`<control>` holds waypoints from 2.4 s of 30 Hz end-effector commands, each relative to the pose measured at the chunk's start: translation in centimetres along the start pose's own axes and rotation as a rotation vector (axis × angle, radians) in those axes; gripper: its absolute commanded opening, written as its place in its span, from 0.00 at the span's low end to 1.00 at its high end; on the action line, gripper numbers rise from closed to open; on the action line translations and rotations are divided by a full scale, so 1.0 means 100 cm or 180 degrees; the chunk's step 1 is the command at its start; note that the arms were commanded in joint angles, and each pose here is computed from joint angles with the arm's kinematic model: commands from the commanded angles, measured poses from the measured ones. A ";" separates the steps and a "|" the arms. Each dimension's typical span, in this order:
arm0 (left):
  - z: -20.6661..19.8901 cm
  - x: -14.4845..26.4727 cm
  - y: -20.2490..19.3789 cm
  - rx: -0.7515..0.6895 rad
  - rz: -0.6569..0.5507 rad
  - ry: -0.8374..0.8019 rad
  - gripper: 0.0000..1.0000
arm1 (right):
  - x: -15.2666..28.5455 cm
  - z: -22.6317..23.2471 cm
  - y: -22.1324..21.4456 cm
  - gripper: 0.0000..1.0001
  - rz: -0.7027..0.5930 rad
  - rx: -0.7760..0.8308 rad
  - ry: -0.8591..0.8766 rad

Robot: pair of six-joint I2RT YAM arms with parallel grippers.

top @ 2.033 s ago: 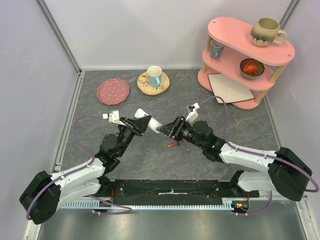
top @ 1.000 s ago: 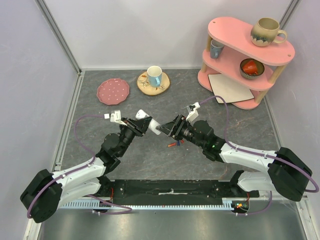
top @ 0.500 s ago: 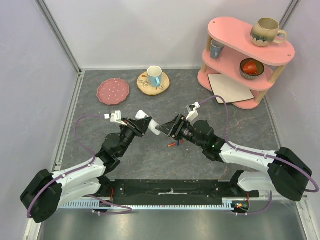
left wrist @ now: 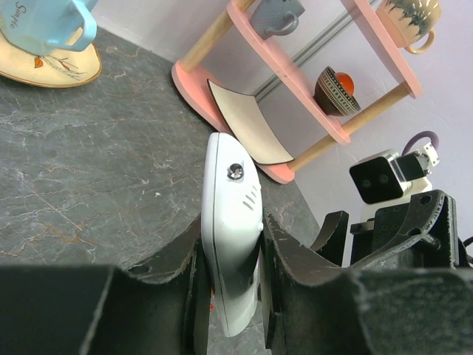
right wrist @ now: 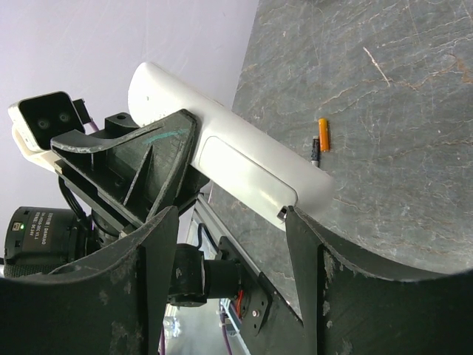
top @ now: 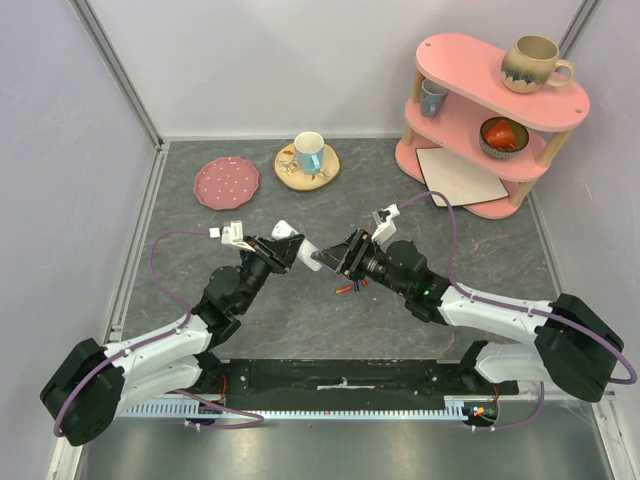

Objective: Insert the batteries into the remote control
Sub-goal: Remove the battery cover from the remote control.

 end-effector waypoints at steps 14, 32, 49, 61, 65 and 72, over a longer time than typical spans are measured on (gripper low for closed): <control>-0.037 -0.003 0.020 0.0127 -0.0192 -0.0368 0.02 | -0.005 0.008 0.008 0.68 -0.0063 -0.0024 0.0063; -0.042 0.000 0.009 0.0242 -0.0063 -0.0465 0.02 | -0.016 0.016 0.008 0.69 -0.0024 -0.0063 0.0191; -0.028 -0.002 0.001 0.0054 -0.0009 -0.0297 0.02 | -0.012 0.032 0.017 0.67 -0.0075 -0.0043 0.0330; -0.017 -0.005 0.001 -0.0114 -0.0019 -0.0133 0.02 | -0.009 0.035 0.019 0.67 -0.0076 -0.0037 0.0347; -0.017 -0.005 0.003 -0.0119 -0.0043 -0.0115 0.02 | -0.008 0.034 0.019 0.67 -0.0077 -0.0033 0.0341; -0.016 -0.005 0.004 -0.0119 -0.0055 -0.0100 0.02 | -0.006 0.034 0.019 0.67 -0.0086 -0.0029 0.0328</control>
Point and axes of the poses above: each gripper's point midway between its finger pads, its own x axis back along the fingers, its own z axis along the line the jaws close on, y = z × x, the point moved 1 cm from there along x, back along the fingers, and after that the axes turned 11 degrees about x, right-handed, at the moved point
